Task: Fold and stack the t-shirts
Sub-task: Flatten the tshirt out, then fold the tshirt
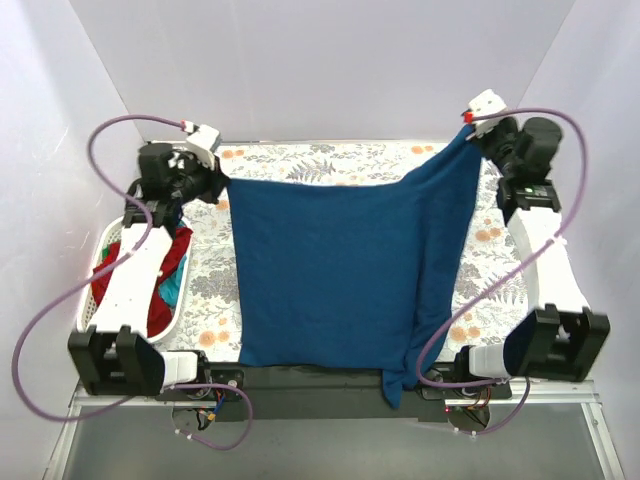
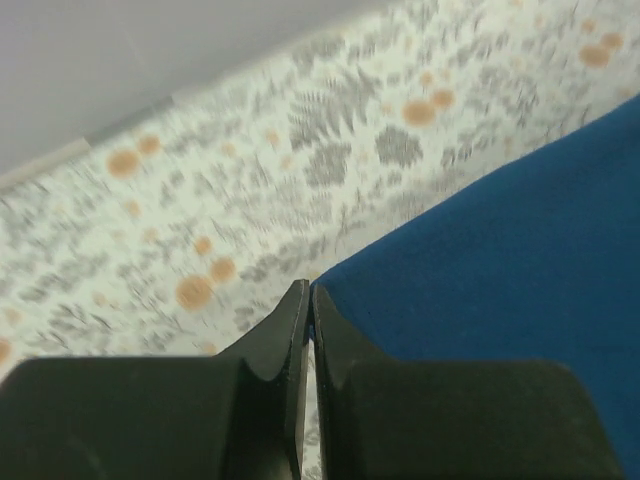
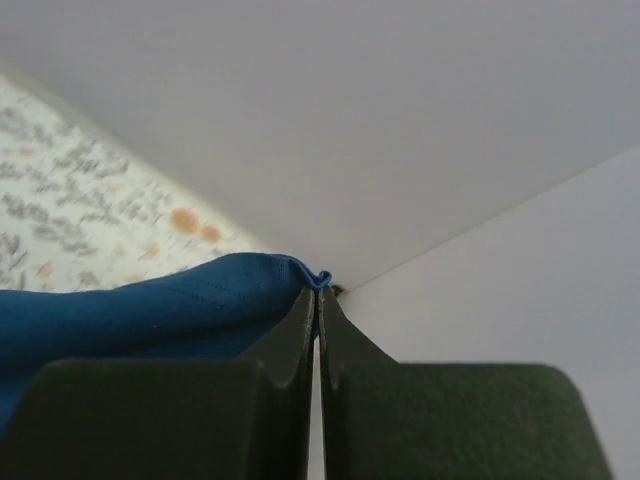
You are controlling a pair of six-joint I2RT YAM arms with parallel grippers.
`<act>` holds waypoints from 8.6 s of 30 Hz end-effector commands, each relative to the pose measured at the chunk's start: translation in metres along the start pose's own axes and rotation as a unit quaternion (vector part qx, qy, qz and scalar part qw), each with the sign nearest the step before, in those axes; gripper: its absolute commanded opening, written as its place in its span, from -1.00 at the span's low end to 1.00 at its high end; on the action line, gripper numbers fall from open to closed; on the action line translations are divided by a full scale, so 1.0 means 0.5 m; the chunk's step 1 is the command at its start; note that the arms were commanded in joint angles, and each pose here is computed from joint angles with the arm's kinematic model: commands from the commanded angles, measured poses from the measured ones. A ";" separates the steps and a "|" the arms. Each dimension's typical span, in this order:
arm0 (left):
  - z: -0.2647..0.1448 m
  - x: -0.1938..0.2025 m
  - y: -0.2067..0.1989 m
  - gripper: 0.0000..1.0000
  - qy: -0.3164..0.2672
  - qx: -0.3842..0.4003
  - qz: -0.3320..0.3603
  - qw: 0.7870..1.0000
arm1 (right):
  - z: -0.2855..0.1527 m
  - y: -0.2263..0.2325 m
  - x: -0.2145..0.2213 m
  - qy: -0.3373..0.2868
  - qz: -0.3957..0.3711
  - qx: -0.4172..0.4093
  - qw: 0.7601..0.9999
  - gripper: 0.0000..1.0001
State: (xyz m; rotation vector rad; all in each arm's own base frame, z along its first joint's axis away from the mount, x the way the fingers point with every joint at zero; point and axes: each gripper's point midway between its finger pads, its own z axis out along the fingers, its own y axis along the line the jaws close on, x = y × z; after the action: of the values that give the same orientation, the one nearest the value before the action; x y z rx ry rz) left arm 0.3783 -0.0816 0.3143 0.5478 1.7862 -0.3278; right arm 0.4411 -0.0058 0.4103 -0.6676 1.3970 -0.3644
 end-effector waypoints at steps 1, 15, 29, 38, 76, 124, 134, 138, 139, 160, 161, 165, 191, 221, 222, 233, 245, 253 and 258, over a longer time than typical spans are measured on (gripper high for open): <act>0.055 0.083 0.008 -1.00 0.058 -0.003 -0.014 0.998 | 0.054 0.066 0.014 -0.034 -0.035 -0.054 0.997 -0.97; 0.357 0.282 0.177 -1.00 0.185 -0.078 -0.059 0.978 | 0.371 0.258 0.234 0.051 -0.061 -0.133 0.988 -0.97; 0.421 0.279 0.275 0.20 0.208 -0.152 -0.102 0.961 | 0.463 0.263 0.294 0.157 -0.108 -0.045 0.981 0.45; 0.276 0.323 0.113 0.17 0.285 -0.012 -0.142 0.948 | 0.196 0.334 0.316 0.304 0.008 -0.223 0.926 0.85; 0.087 0.546 0.007 -0.27 0.478 -0.008 -0.149 0.865 | -0.080 0.436 0.560 0.544 0.089 -0.310 0.774 -0.20; 0.034 0.536 -0.151 -0.08 0.495 0.085 -0.145 0.853 | -0.201 0.517 0.519 0.559 0.129 -0.410 0.709 -0.19; 0.079 0.631 -0.118 -0.09 0.518 0.042 -0.144 0.842 | -0.098 0.504 0.635 0.590 0.105 -0.339 0.725 -0.21; 0.148 0.632 -0.081 -0.10 0.507 0.032 -0.144 0.849 | -0.021 0.488 0.649 0.578 0.107 -0.315 0.745 -0.19; 0.162 0.646 -0.073 -0.10 0.513 0.030 -0.147 0.845 | -0.007 0.484 0.648 0.574 0.107 -0.311 0.750 -0.19; 0.046 0.414 -0.141 0.15 0.431 0.158 -0.135 0.878 | -0.239 0.433 0.376 0.459 0.095 -0.470 0.747 0.05; 0.039 0.415 -0.146 0.15 0.430 0.162 -0.136 0.878 | -0.273 0.451 0.373 0.462 0.098 -0.483 0.738 -0.03; 0.000 0.442 -0.167 0.15 0.444 0.168 -0.140 0.869 | -0.342 0.499 0.380 0.470 0.093 -0.511 0.713 -0.07; -0.021 0.490 -0.166 0.15 0.464 0.151 -0.134 0.862 | -0.455 0.619 0.517 0.524 0.013 -0.466 0.713 0.04; -0.008 0.511 -0.170 -0.21 0.335 0.284 0.106 0.892 | -0.454 0.610 0.470 0.509 0.033 -0.456 0.729 -0.97; -0.010 0.514 -0.169 -0.21 0.334 0.287 0.114 0.890 | -0.451 0.608 0.468 0.508 0.033 -0.455 0.730 -0.97; -0.046 0.611 -0.163 -0.25 0.373 0.286 0.154 0.869 | -0.459 0.605 0.464 0.511 0.035 -0.455 0.728 -0.97; -0.092 0.622 -0.182 -0.53 0.376 0.307 0.172 0.857 | -0.463 0.603 0.455 0.508 0.037 -0.460 0.727 -0.97; -0.041 0.516 -0.165 -0.37 0.317 0.289 0.182 0.885 | -0.459 0.604 0.449 0.507 0.043 -0.465 0.725 -0.97; -0.017 0.533 -0.158 -0.28 0.323 0.286 0.172 0.886 | -0.456 0.603 0.449 0.508 0.042 -0.465 0.724 -0.97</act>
State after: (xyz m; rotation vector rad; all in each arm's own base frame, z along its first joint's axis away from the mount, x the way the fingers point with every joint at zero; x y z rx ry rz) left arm 0.2643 -0.0868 0.0523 1.5378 2.2008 -0.4496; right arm 0.2042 0.0355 0.0281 -1.3268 2.7473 0.1270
